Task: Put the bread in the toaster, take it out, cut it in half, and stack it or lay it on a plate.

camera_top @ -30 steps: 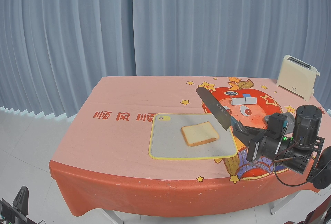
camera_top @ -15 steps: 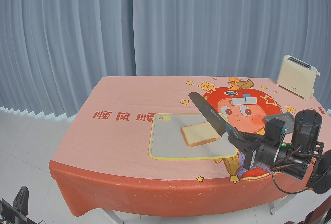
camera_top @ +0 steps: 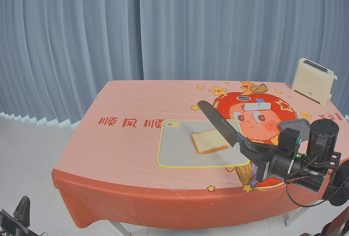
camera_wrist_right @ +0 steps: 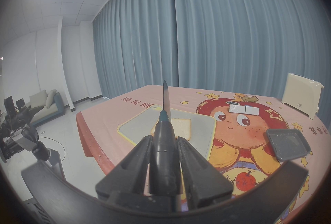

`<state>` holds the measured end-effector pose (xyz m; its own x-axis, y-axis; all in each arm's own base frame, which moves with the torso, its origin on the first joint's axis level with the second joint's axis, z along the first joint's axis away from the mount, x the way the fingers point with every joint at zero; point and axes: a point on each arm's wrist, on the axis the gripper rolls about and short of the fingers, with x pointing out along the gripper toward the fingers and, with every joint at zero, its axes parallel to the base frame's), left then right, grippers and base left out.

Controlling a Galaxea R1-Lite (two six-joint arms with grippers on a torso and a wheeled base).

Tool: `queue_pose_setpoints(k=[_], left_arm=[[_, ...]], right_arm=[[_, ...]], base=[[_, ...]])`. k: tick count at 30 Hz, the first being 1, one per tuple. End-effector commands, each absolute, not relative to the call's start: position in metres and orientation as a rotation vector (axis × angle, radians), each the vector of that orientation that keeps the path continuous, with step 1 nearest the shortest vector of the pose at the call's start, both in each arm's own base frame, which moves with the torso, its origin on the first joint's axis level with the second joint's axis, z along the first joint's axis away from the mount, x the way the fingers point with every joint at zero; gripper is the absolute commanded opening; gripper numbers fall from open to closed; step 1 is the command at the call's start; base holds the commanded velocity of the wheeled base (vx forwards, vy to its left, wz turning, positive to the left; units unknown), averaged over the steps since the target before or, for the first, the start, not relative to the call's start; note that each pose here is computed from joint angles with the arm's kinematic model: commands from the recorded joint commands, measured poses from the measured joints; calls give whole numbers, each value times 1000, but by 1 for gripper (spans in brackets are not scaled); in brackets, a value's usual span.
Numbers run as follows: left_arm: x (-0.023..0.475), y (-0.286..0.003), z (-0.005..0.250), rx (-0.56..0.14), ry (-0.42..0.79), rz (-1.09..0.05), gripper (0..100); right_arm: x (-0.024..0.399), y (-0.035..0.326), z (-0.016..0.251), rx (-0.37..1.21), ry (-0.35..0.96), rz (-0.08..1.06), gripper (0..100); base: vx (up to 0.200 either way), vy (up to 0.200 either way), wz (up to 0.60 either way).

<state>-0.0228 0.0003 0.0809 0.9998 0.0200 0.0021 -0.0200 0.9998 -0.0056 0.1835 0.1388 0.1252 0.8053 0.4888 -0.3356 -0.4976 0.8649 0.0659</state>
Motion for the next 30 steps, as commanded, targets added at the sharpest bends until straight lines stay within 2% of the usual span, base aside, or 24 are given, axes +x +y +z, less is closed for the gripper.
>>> queue_pose_setpoints(k=[1, 30], left_arm=[[-21, 0, 76, -8, 17, 20, 0], [-21, 0, 77, 14, 12, 11, 0]], right_arm=[[184, 138, 124, -26, 358, 524, 0], [181, 140, 118, -42, 381, 533, 0]], base=[[0, 0, 0], [0, 0, 0]])
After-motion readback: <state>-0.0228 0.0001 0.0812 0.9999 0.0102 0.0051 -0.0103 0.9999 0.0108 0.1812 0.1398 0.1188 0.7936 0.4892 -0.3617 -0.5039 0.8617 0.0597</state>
